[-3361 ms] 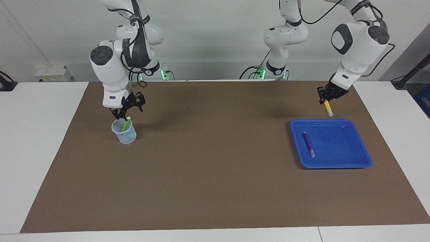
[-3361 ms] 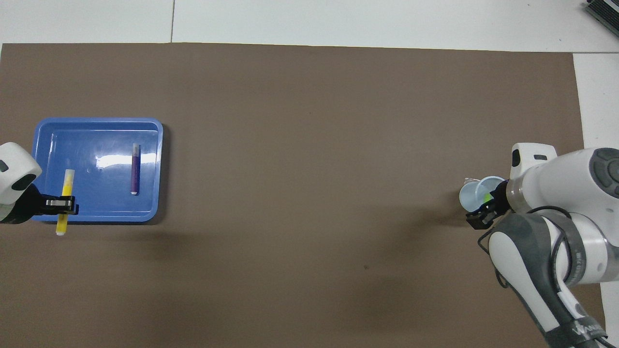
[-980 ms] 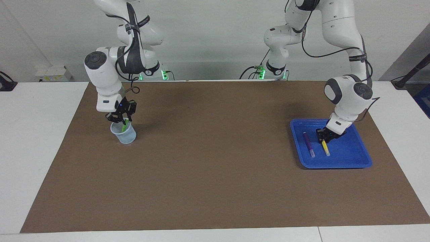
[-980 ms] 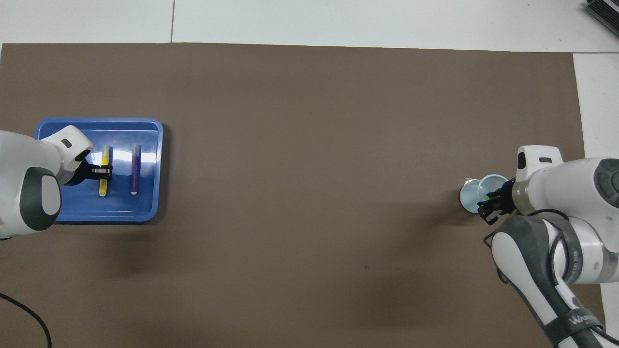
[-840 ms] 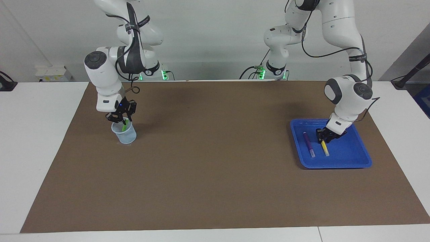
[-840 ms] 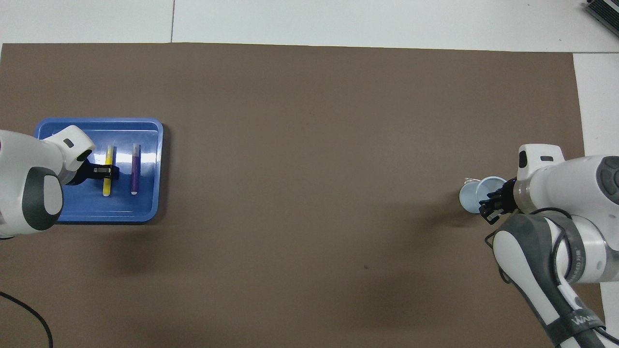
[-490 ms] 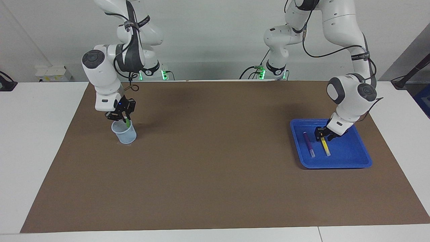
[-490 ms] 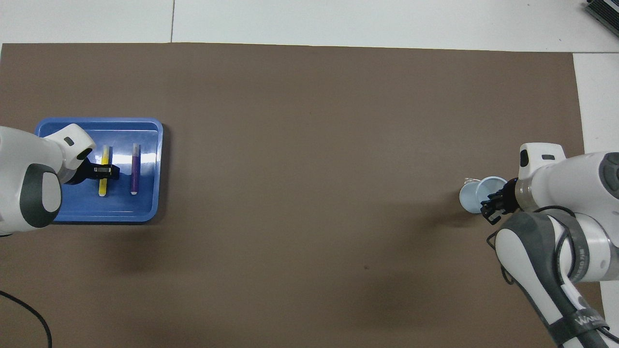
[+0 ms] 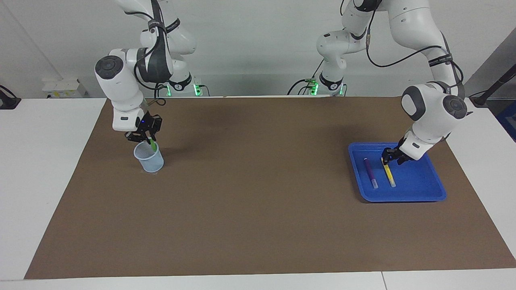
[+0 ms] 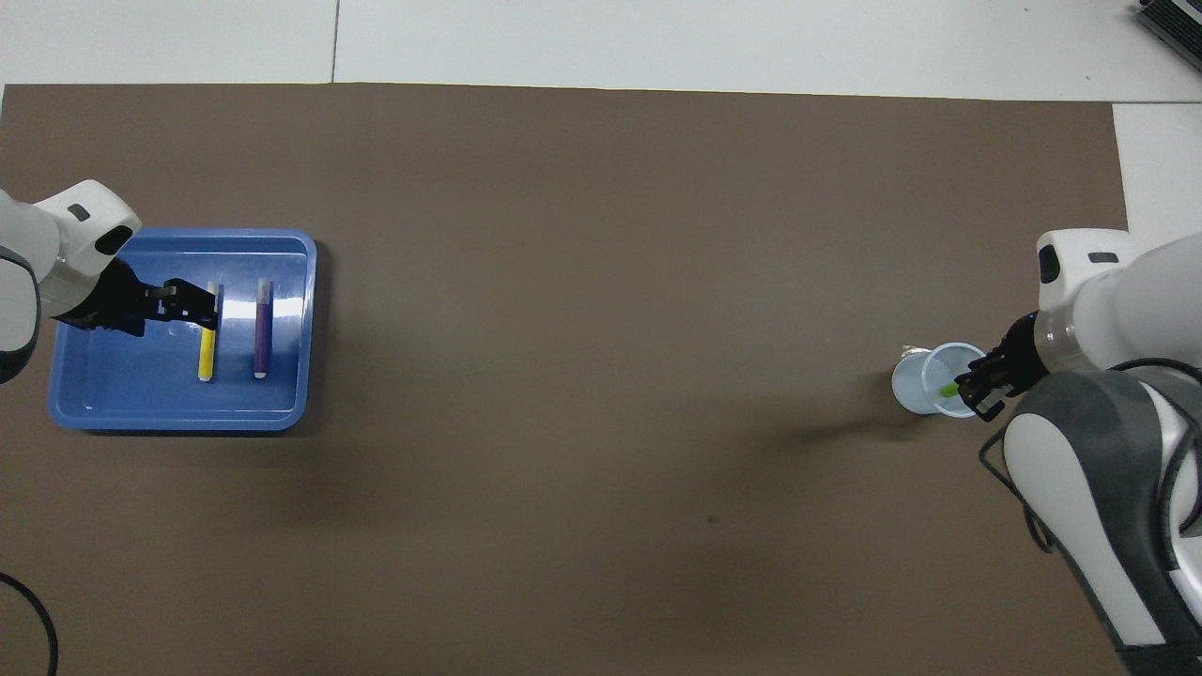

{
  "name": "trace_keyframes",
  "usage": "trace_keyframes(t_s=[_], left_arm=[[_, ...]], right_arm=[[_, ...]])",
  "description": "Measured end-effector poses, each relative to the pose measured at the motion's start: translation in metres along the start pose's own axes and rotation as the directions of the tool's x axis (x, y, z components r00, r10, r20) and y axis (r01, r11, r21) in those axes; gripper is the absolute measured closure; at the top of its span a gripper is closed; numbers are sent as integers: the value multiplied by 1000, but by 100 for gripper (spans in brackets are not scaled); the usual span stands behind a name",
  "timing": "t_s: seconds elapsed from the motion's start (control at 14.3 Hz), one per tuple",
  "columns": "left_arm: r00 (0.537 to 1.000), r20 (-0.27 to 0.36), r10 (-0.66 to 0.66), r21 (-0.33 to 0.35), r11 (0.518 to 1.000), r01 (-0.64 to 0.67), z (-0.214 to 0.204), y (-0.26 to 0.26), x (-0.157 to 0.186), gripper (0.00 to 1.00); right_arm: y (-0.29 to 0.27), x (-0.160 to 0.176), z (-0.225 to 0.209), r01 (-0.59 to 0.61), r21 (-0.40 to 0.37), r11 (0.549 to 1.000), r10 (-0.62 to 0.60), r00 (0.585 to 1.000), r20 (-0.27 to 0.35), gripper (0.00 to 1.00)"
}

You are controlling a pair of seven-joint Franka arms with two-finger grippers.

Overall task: Right arm passes pens to left for tray arrangement
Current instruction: 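Lift the green pen from the cup while the left gripper approaches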

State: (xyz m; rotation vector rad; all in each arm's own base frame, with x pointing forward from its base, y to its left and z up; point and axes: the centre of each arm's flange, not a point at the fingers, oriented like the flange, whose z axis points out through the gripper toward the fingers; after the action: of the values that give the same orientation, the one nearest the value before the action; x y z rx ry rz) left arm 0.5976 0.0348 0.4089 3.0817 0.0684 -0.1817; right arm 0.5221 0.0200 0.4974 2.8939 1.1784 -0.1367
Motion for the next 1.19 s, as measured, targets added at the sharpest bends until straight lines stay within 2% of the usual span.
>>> trace_keyframes(t_s=[0.14, 0.28, 0.49, 0.63, 0.84, 0.91, 0.98, 1.19], left_arm=[[997, 12, -70, -38, 997, 70, -17, 25, -8, 0], [987, 40, -157, -98, 982, 160, -33, 40, -19, 0], [968, 73, -241, -126, 960, 248, -56, 53, -36, 0], [950, 92, -299, -163, 936, 311, -70, 63, -45, 0], [909, 116, -400, -212, 884, 416, -87, 79, -54, 0], [893, 123, -432, -215, 867, 449, -92, 90, -58, 0], [871, 136, -472, -215, 844, 491, -96, 102, -63, 0], [756, 227, -614, -240, 717, 655, -108, 139, -76, 0]], right_arm=[[-10, 7, -32, 20, 5, 1000, -20, 1000, 2, 81], [-21, 15, -51, 10, 43, 999, -8, 999, -38, 81], [-39, 29, -61, -96, 180, 979, 119, 985, -123, 81], [-62, 47, -66, -221, 321, 921, 279, 948, -150, 81], [-117, 92, -79, -432, 451, 781, 532, 839, -118, 81], [-137, 107, -83, -494, 490, 718, 607, 789, -95, 81], [-153, 118, -87, -546, 534, 646, 675, 735, -65, 81], [-183, 141, -91, -642, 644, 416, 826, 563, 27, 81]])
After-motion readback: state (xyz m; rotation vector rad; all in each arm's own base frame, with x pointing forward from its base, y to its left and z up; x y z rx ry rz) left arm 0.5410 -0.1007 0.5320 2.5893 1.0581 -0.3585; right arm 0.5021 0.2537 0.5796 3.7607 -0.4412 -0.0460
